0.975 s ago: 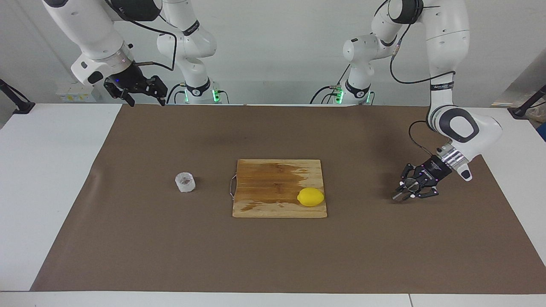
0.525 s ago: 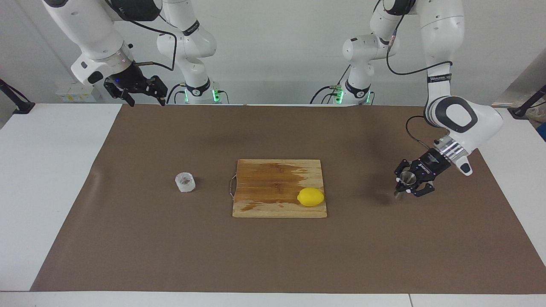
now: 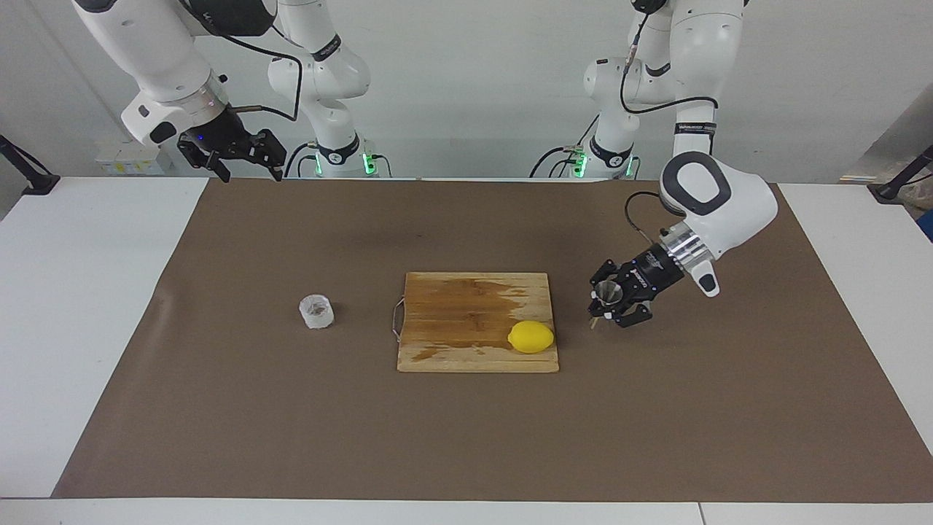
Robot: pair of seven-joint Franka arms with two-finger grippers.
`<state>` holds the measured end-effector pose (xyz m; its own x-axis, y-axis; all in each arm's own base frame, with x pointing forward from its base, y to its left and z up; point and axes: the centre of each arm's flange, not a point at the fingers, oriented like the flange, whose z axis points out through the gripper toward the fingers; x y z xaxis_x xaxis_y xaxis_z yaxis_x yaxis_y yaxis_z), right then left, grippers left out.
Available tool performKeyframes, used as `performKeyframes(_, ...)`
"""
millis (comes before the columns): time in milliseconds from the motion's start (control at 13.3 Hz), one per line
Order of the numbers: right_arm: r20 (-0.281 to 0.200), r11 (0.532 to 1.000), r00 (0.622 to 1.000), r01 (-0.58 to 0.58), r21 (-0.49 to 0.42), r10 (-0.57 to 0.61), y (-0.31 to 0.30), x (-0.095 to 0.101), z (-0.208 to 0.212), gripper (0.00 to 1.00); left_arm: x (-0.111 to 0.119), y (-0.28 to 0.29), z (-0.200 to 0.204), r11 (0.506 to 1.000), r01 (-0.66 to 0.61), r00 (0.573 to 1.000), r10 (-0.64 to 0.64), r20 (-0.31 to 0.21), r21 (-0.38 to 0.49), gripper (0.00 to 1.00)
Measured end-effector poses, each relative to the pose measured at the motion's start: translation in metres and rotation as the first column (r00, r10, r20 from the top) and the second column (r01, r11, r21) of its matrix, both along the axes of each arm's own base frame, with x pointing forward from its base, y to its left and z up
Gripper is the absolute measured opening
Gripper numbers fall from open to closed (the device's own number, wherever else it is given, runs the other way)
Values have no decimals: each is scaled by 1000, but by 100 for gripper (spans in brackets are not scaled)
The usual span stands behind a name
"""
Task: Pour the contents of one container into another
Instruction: 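Carry the metal cup with the left gripper over the cutting board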
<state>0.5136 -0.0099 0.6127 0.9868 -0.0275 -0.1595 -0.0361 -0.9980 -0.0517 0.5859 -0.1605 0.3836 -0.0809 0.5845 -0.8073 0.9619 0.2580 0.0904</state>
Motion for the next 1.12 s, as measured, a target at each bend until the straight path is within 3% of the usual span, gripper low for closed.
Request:
performKeyframes(450,0,1000,1000,0,0,0,0,0,0,100,-35,-140,26,999,-47,998,47,35,3,11)
performKeyframes(975,0,1000,1000,0,0,0,0,0,0,100,-39,-154,13,990,-97,995,96,-16,-105,11)
performKeyframes(1125,0,1000,1000,0,0,0,0,0,0,100,-48,-165,3,987,-73,997,77,23,-143,11)
